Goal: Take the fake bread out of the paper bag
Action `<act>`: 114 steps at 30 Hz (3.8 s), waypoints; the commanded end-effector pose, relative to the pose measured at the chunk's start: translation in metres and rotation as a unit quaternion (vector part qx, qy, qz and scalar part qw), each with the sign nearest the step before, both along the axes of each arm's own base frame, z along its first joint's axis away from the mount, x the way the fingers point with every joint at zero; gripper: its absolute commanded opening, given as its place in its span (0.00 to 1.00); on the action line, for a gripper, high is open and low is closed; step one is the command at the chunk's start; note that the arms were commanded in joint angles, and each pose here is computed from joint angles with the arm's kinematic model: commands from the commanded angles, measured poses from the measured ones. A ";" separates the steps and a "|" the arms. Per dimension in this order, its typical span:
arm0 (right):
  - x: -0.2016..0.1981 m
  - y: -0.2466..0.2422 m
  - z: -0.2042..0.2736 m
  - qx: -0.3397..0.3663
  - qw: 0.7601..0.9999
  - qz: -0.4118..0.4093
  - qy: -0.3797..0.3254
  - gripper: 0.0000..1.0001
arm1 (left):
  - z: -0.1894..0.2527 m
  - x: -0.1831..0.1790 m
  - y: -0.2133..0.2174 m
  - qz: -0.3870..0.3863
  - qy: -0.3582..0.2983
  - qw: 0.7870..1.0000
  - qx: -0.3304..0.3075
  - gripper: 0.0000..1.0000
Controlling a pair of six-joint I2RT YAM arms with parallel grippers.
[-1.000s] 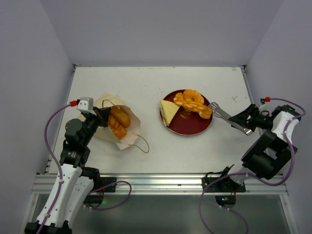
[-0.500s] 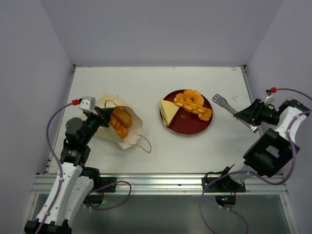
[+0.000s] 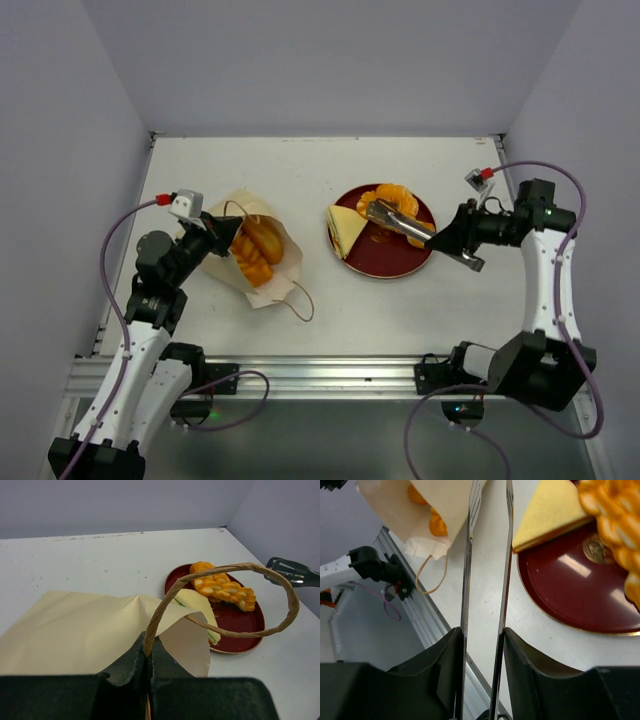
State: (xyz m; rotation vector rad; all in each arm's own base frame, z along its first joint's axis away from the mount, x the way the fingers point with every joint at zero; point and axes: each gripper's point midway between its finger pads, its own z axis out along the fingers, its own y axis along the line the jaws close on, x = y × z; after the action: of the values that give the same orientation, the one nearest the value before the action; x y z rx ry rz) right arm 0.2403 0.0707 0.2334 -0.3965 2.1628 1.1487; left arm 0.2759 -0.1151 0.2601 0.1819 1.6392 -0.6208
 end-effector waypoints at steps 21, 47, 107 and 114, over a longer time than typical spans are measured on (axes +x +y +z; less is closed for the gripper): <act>-0.067 0.191 -0.002 -0.192 0.900 0.281 -0.273 0.37 | 0.035 -0.006 -0.007 -0.019 -0.053 0.998 -0.023 0.00; -0.070 0.262 -0.023 -0.382 0.740 0.331 -0.443 0.46 | 0.009 -0.017 -0.010 -0.034 -0.022 0.999 -0.023 0.00; -0.087 0.251 0.001 -0.372 0.705 0.378 -0.471 0.00 | -0.003 -0.018 -0.003 -0.024 -0.028 0.999 0.023 0.00; -0.111 0.235 0.009 -0.314 0.720 0.419 -0.456 0.00 | -0.003 -0.013 -0.002 -0.020 -0.027 0.999 0.024 0.00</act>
State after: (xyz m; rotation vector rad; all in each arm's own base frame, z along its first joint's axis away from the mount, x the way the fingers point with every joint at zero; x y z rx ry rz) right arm 0.1460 0.3035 0.2177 -1.9449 1.4065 0.1814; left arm 0.2564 -0.1211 0.2519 0.2571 1.6278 -0.6469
